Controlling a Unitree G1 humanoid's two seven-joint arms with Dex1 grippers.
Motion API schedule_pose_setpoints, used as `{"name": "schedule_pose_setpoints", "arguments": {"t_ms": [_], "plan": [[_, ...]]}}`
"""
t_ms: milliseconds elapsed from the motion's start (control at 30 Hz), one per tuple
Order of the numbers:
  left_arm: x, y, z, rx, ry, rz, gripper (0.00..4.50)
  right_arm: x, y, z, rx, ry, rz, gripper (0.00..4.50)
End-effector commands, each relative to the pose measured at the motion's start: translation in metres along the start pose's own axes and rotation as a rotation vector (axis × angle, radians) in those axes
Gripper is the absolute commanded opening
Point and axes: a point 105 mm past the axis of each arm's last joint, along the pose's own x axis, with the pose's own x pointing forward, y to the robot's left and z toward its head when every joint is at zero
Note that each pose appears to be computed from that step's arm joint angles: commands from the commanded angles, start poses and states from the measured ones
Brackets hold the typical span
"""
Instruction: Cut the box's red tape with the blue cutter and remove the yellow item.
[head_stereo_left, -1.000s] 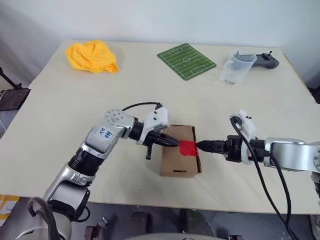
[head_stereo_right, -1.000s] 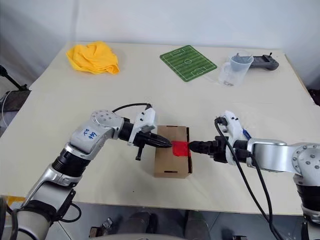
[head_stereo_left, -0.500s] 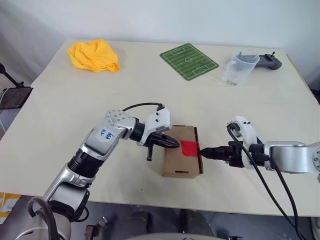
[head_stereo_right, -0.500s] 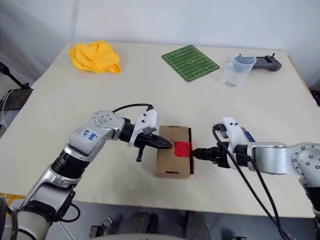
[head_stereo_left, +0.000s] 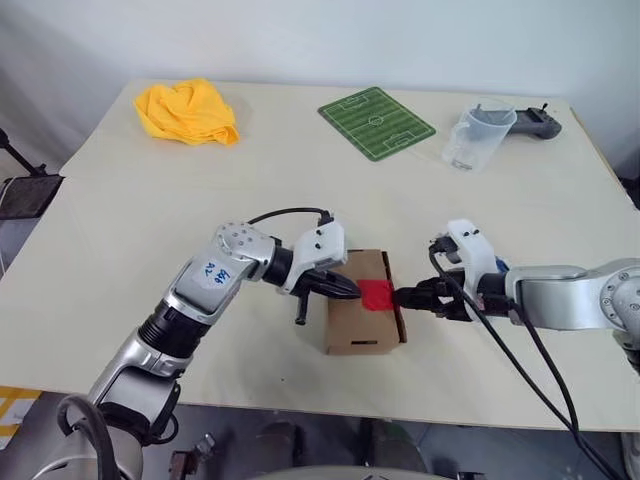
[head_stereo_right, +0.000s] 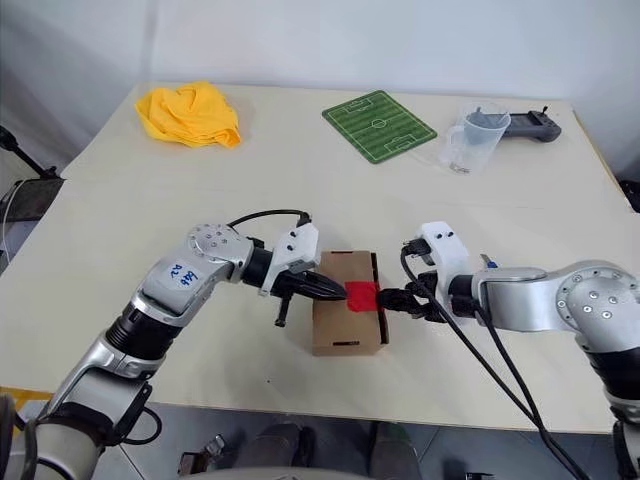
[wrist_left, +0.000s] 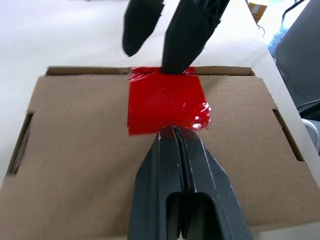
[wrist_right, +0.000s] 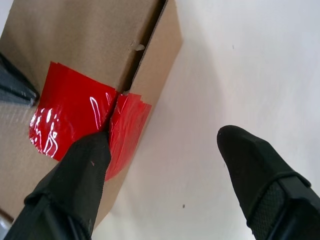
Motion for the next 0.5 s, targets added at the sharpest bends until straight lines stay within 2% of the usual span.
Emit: {"name": "schedule_pose_setpoints", "arguments": {"t_ms": [33,167,500], "plan": [[0.008,-0.005,-0.017,-0.038,0.057,-0.011,0.0,0.0,-0.003,-0.002,-0.071,0.008,-0.051,3.66],[0.008,-0.008,-0.027,-0.066,0.095,-0.015,0.0,-0.009,-0.025,-0.004,-0.123,0.023,-0.159,3.66],[0.009,-0.01,-0.036,-0.091,0.108,-0.014,0.0,-0.014,-0.048,-0.013,-0.135,0.038,-0.222,3.66]]}}
